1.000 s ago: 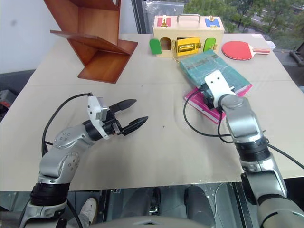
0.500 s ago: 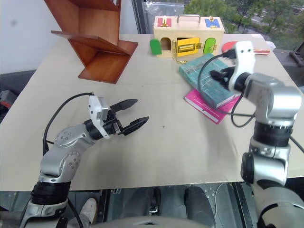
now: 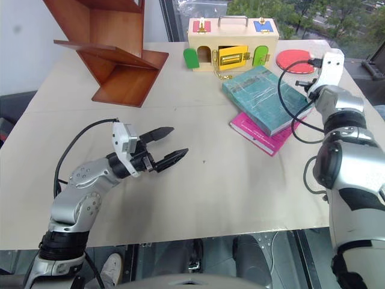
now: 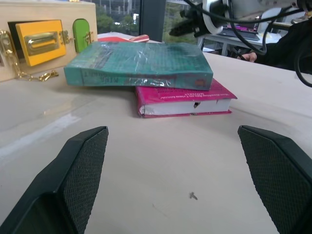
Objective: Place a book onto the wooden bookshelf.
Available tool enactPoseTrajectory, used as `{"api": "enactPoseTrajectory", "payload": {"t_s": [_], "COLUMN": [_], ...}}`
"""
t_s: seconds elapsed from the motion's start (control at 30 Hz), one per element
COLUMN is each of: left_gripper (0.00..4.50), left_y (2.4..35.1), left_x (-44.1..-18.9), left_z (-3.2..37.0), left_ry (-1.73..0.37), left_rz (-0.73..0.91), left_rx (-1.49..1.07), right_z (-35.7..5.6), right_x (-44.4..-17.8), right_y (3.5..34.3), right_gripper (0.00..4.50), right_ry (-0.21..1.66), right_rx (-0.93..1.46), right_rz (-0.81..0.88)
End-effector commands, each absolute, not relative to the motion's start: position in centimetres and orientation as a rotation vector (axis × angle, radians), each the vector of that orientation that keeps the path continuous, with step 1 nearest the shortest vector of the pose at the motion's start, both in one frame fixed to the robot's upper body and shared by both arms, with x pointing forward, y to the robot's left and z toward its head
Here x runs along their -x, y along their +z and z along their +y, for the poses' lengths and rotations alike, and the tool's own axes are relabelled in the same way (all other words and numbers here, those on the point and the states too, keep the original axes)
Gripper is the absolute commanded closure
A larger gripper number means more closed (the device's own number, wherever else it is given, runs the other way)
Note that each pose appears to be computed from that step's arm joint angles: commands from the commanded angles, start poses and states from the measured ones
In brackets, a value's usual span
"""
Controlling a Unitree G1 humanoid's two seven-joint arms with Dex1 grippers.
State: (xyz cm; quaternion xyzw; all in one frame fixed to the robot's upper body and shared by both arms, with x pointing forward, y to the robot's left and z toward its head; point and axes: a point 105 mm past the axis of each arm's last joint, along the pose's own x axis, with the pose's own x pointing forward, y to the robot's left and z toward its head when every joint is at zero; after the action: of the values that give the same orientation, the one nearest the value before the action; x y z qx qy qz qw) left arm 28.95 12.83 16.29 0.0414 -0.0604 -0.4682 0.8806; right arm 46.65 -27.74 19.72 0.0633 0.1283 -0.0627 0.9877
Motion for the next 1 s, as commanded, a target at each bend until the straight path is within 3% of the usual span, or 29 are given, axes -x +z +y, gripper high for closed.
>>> {"api": "enactPoseTrajectory", "payload": {"t_s": [0.03, 0.53, 0.77, 1.0], "left_gripper": [0.00, 0.00, 0.00, 0.00], "left_y": [17.7, 17.8, 17.7, 17.6], "left_x": [-28.3, -28.6, -29.0, -29.6], "left_z": [13.0, 12.9, 12.5, 11.8], "left_ry": [-0.967, -0.973, -1.010, -1.055], "left_rz": [-0.181, -0.180, -0.177, -0.173], "left_rx": [-0.114, -0.115, -0.108, -0.095], "right_z": [-27.7, -25.0, -24.0, -23.7], "right_x": [-46.6, -45.3, -44.2, -41.8], "right_y": [20.0, 15.9, 16.6, 19.5], "right_gripper": [4.43, 4.43, 4.43, 4.43], "right_ry": [-0.083, 0.224, 0.359, 0.414], "right_rx": [-0.163, -0.099, -0.119, -0.103], "right_rz": [0.236, 0.359, 0.342, 0.173]}}
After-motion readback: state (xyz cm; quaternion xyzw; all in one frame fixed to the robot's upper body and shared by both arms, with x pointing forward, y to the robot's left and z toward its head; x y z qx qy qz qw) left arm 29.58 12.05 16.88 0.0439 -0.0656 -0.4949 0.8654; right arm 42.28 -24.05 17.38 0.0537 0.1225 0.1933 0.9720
